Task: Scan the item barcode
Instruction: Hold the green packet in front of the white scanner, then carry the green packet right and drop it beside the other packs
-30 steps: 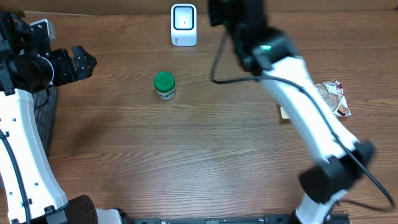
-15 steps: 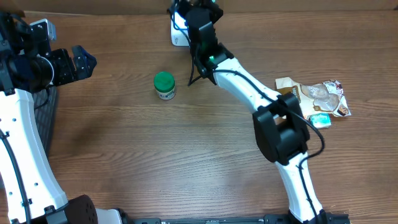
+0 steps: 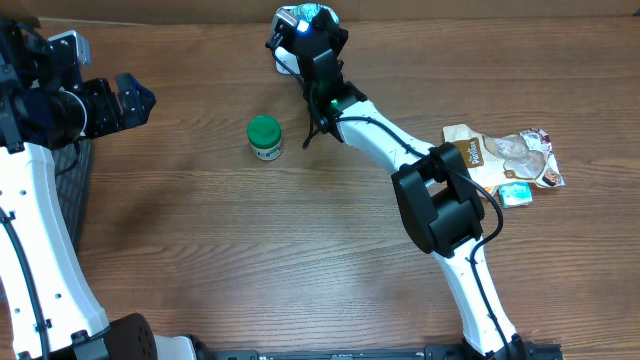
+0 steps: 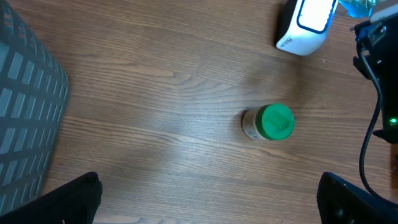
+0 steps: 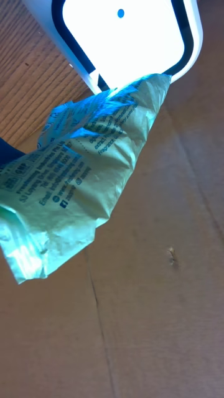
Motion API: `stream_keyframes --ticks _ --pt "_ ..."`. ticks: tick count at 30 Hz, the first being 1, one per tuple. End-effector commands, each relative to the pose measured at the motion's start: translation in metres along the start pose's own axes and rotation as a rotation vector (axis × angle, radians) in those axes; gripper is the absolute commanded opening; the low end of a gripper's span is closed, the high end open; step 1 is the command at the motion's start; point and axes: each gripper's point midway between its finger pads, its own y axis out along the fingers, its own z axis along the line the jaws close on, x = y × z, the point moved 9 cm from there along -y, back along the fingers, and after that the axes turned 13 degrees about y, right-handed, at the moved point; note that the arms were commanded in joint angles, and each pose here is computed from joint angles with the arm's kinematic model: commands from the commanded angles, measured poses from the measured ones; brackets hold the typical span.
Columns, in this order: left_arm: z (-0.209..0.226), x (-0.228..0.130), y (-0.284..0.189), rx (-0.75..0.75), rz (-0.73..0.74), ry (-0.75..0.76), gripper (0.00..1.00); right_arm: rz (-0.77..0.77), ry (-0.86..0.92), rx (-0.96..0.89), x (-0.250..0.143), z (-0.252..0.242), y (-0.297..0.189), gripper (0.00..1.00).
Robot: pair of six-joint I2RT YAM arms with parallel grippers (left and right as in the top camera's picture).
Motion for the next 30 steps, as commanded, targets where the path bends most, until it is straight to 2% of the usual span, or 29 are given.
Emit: stream_keyframes --ticks 1,23,27,30 --pt "-0.002 0.002 0.0 -0.004 -0.005 0.022 1.0 -0.02 0.016 -0.019 0.007 -0.009 -0.001 0.04" --pt "-0.002 0.002 0.0 -0.005 -0.005 0.023 1.0 -0.037 0.046 -0.054 0.014 -0.017 -0.005 0.04" --pt "-0.002 0.002 0.0 -0.005 -0.005 0.023 1.0 -0.047 0.105 -0.062 0.023 -0.034 -0.012 0.04" --pt "-0.002 0.002 0.0 -0.005 -0.004 0.023 1.0 -0.055 0.224 -0.063 0.033 -0.056 -0.022 0.04"
